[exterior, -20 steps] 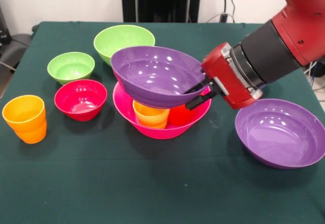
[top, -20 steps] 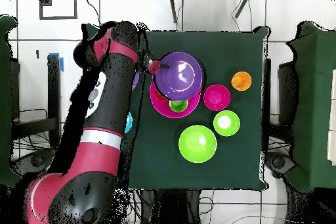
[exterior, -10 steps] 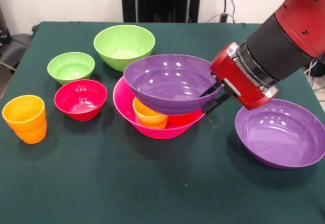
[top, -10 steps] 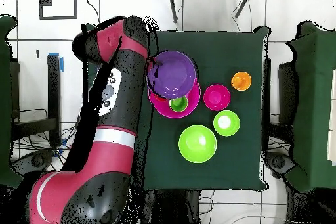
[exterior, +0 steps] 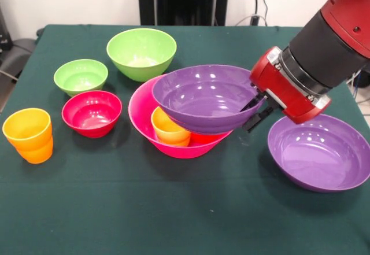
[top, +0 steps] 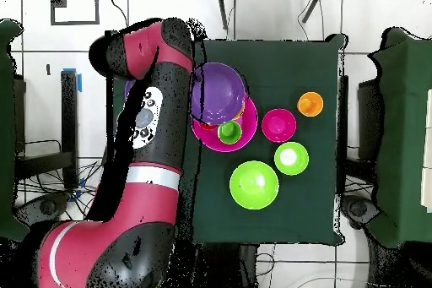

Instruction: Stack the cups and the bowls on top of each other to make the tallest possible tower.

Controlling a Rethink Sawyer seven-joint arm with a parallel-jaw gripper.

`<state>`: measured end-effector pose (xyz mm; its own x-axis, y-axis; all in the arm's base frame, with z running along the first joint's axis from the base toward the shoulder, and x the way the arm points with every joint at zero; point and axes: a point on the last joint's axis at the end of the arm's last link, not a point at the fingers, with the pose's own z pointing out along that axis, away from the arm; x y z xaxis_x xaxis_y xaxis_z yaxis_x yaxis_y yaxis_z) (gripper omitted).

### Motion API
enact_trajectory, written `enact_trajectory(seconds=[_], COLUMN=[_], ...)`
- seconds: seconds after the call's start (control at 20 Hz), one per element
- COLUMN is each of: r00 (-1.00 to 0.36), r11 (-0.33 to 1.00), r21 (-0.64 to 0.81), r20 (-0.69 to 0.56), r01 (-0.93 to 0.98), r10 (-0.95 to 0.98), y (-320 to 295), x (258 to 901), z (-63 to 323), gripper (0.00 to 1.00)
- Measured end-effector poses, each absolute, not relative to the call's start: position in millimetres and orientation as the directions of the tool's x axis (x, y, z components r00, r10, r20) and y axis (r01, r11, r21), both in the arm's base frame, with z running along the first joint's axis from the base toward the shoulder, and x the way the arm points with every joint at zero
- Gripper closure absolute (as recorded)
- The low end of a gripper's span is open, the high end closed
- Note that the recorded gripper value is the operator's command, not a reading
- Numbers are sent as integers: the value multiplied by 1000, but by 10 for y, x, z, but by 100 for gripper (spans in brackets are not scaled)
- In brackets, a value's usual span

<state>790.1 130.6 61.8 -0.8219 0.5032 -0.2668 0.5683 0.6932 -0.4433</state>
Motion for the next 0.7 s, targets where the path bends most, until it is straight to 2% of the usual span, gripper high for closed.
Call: enact_trajectory(seconds=[0.4, 0.7], r00=[-835, -874], r11=[704, 732], r21=[-452, -486], r20=[-244, -182], r01=[547, 478], r10=[493, 450], y=[1206, 1037], x=[7897, 7833], z=[602, 548], gripper=[100, 100])
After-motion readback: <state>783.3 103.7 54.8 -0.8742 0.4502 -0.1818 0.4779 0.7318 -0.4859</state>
